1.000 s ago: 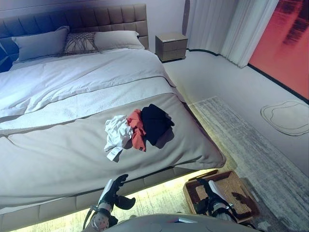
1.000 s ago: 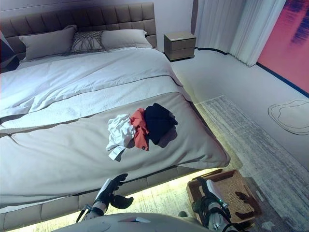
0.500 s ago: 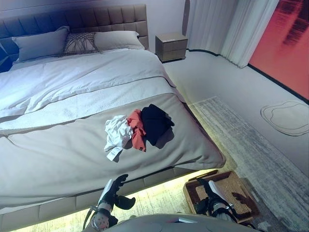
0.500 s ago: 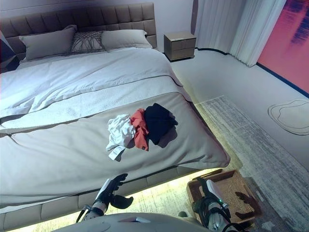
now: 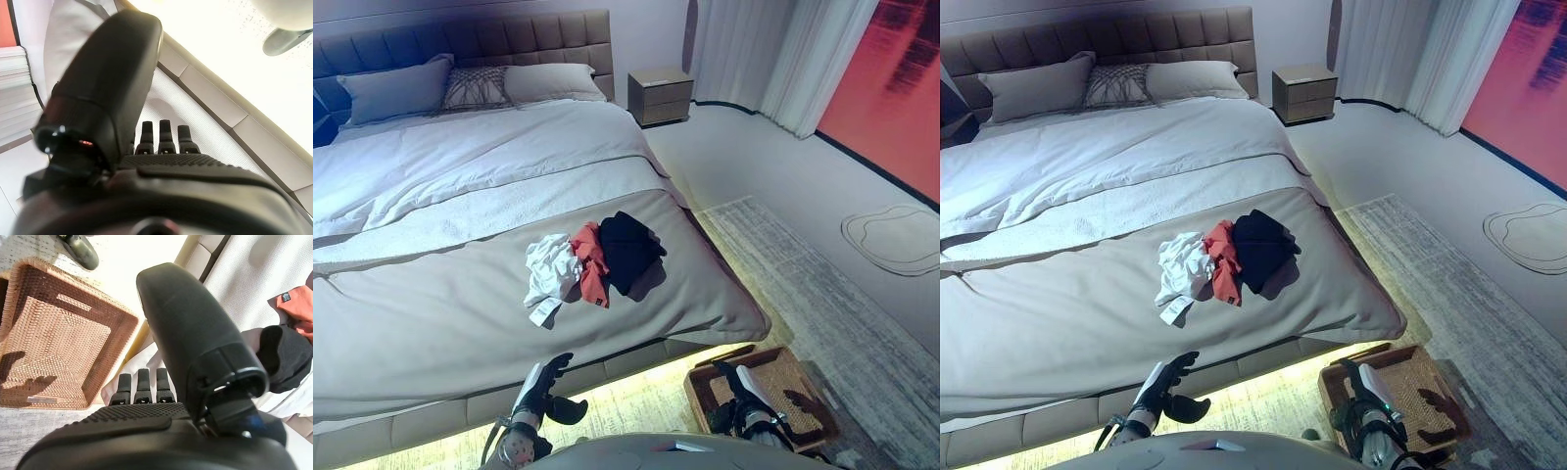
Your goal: Pick up the clothes from the bed and place them into the basket
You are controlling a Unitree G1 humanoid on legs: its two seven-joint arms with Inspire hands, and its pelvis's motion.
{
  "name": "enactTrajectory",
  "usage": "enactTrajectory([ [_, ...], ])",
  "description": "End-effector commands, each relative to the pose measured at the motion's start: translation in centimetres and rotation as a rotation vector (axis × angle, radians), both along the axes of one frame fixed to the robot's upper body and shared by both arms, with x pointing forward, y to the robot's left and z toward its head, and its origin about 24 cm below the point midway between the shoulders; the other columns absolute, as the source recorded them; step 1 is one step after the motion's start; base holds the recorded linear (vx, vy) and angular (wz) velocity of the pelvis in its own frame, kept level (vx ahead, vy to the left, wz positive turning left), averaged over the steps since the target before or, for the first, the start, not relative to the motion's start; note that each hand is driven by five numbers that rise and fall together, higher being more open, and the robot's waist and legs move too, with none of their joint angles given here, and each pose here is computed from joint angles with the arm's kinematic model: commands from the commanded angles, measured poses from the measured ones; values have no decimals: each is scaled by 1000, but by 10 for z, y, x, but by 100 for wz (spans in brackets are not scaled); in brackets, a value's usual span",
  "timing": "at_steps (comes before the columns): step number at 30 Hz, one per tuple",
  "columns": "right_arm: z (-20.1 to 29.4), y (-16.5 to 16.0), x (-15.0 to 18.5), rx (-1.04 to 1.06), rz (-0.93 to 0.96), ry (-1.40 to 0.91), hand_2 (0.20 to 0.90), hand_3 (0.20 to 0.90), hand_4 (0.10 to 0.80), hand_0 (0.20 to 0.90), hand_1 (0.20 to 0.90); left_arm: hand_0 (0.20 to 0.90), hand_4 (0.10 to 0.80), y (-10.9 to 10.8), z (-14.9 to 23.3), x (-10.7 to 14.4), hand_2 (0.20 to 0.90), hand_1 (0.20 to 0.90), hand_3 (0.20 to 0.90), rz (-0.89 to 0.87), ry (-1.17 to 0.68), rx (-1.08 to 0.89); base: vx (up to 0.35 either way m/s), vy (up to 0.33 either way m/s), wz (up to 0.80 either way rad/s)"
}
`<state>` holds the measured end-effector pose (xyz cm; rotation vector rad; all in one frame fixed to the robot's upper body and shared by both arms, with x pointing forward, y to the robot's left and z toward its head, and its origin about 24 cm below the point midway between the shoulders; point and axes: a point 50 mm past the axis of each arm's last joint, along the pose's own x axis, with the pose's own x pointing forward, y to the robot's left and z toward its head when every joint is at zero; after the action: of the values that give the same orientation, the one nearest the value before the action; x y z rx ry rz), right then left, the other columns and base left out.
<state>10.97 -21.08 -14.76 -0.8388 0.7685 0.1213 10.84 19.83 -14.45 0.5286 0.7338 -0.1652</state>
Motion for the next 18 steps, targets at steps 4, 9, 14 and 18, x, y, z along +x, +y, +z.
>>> enactTrajectory([
  [4, 70, 9, 117, 62, 1, -508, 900, 900, 800, 900, 900, 900, 800, 0, 25, 57, 900, 900, 900, -15, -201, -24, 0, 0, 0],
  [9, 119, 4, 160, 13, -6, -750, 900, 900, 800, 900, 900, 900, 800, 7, 30, 60, 900, 900, 900, -15, -226, 1, 25, -2, 1],
  [14, 184, -12, 211, -69, -40, -939, 900, 900, 800, 900, 900, 900, 800, 13, 43, 77, 900, 900, 900, -45, -288, 5, -5, -12, 8],
  [18, 244, -21, 249, -155, -87, -1058, 900, 900, 800, 900, 900, 900, 800, 4, 60, 102, 900, 900, 900, -118, -377, -9, -131, -23, 26],
])
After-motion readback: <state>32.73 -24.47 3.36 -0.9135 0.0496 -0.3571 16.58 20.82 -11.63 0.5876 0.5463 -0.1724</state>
